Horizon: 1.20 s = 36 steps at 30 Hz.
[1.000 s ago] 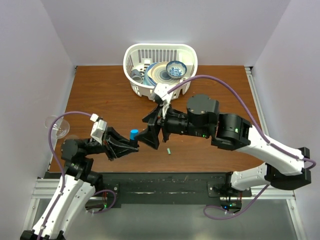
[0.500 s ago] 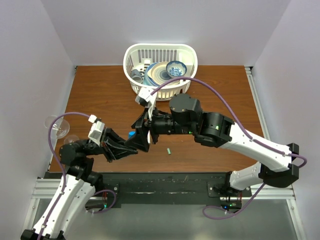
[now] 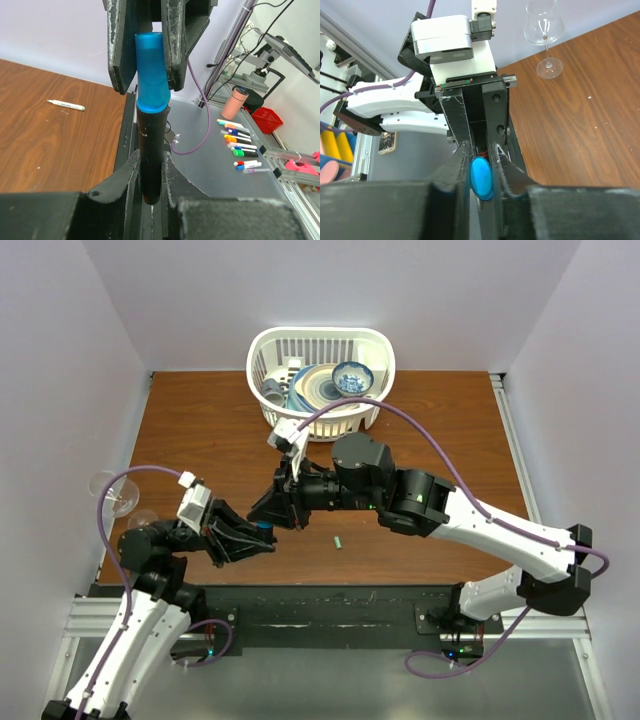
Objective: Insert the pens into the pen caps
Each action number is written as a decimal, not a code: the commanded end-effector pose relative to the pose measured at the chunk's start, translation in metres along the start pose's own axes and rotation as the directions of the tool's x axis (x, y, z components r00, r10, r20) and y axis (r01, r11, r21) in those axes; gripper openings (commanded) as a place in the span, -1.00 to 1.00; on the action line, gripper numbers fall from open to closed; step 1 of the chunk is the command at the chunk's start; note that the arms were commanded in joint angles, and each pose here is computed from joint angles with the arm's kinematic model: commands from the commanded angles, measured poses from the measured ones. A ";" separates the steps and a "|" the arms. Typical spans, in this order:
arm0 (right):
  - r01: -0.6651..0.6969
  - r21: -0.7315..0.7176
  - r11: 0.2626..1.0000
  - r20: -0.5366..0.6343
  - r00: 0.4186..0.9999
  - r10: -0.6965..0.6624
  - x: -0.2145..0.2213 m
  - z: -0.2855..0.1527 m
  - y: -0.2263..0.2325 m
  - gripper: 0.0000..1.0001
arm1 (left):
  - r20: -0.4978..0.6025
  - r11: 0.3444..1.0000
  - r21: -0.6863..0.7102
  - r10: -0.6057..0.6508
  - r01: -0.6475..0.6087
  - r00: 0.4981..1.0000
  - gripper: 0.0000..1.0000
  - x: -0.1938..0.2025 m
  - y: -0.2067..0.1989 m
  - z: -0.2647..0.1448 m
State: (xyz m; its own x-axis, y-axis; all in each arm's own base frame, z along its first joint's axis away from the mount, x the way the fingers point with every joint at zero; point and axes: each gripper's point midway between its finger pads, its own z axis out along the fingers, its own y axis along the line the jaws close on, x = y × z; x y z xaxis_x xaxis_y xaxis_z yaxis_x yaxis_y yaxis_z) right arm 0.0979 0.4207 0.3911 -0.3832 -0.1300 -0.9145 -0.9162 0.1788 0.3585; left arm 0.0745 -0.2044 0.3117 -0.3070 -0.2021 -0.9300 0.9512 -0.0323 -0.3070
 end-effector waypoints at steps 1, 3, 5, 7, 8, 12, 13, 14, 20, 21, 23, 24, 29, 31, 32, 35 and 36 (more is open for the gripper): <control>-0.069 -0.042 0.997 -0.029 0.997 0.068 0.020 -0.004 0.009 -1.00 | 0.044 0.999 -0.034 0.020 -0.018 0.999 -1.00 -0.009 0.008 0.002; -0.110 -0.032 0.993 -0.046 0.993 0.109 0.037 -0.006 0.004 -1.00 | 0.062 0.999 -0.052 0.021 -0.018 0.998 -1.00 -0.012 0.014 0.003; -0.131 -0.032 0.991 -0.068 0.989 0.129 0.049 -0.004 0.002 -1.00 | 0.086 0.996 -0.090 0.006 0.001 0.996 -1.00 -0.016 0.025 0.004; -0.139 -0.015 0.990 -0.110 0.985 0.136 0.067 -0.004 -0.003 -1.00 | 0.095 0.991 -0.122 -0.038 0.050 0.995 -1.00 -0.019 0.037 0.007; -0.135 -0.005 0.991 -0.123 0.983 0.133 0.073 -0.005 -0.006 -1.00 | 0.096 0.990 -0.129 -0.049 0.061 0.994 -1.00 -0.021 0.041 0.008; -0.097 0.085 0.992 -0.202 0.973 0.112 0.100 -0.008 -0.026 -1.00 | 0.084 0.979 -0.146 -0.128 0.139 0.988 -1.00 -0.023 0.060 0.013; -0.090 0.088 0.992 -0.222 0.969 0.107 0.104 -0.009 -0.027 -1.00 | 0.077 0.975 -0.155 -0.147 0.157 0.986 -1.00 -0.021 0.063 0.014; -0.083 0.085 0.993 -0.245 0.964 0.102 0.110 -0.009 -0.028 -1.00 | 0.073 0.977 -0.167 -0.120 0.131 0.990 -1.00 -0.026 0.066 0.015; -0.190 0.022 0.982 -0.369 0.911 0.184 0.157 -0.004 -0.020 -1.00 | 0.020 0.957 -0.274 -0.093 0.095 0.995 -1.00 -0.020 0.092 0.012; -0.219 0.020 0.976 -0.374 0.903 0.210 0.160 -0.001 -0.018 -1.00 | 0.015 0.955 -0.280 -0.092 0.093 0.996 -1.00 -0.019 0.095 0.012; -0.291 0.006 0.957 -0.402 0.875 0.269 0.173 0.003 -0.012 -1.00 | 0.018 0.947 -0.309 -0.087 0.089 0.996 -1.00 -0.013 0.103 0.009; -0.307 -0.023 0.951 -0.374 0.885 0.277 0.169 0.009 -0.009 -1.00 | 0.023 0.945 -0.311 -0.095 0.098 0.995 -1.00 -0.011 0.104 0.009; -0.363 -0.041 0.931 -0.430 0.847 0.312 0.194 0.006 -0.005 -1.00 | 0.046 0.956 -0.284 -0.067 0.077 0.997 -1.00 -0.008 0.101 0.009; -0.373 -0.040 0.927 -0.449 0.835 0.316 0.200 0.004 -0.004 -1.00 | 0.039 0.956 -0.283 -0.063 0.071 0.997 -1.00 -0.008 0.101 0.009; -0.375 -0.038 0.926 -0.470 0.824 0.315 0.205 0.000 -0.004 -1.00 | 0.022 0.958 -0.284 -0.030 0.035 0.999 -1.00 -0.013 0.102 0.010; -0.385 -0.025 0.922 -0.510 0.798 0.320 0.219 -0.012 -0.003 -1.00 | -0.013 0.954 -0.299 -0.016 0.012 1.000 -1.00 -0.015 0.108 0.011; -0.391 -0.024 0.920 -0.526 0.787 0.321 0.224 -0.020 -0.002 -1.00 | -0.031 0.948 -0.318 -0.041 0.029 0.999 -1.00 -0.011 0.111 0.009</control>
State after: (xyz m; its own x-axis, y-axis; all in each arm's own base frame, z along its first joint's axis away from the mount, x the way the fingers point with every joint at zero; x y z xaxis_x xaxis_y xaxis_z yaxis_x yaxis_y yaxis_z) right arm 0.1390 0.4112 0.2951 -0.5226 -0.0476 -0.8513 -0.8147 0.3223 0.4821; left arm 0.1092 -0.2171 0.2347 -0.5552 0.0204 -0.8315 0.8316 -0.0052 -0.5554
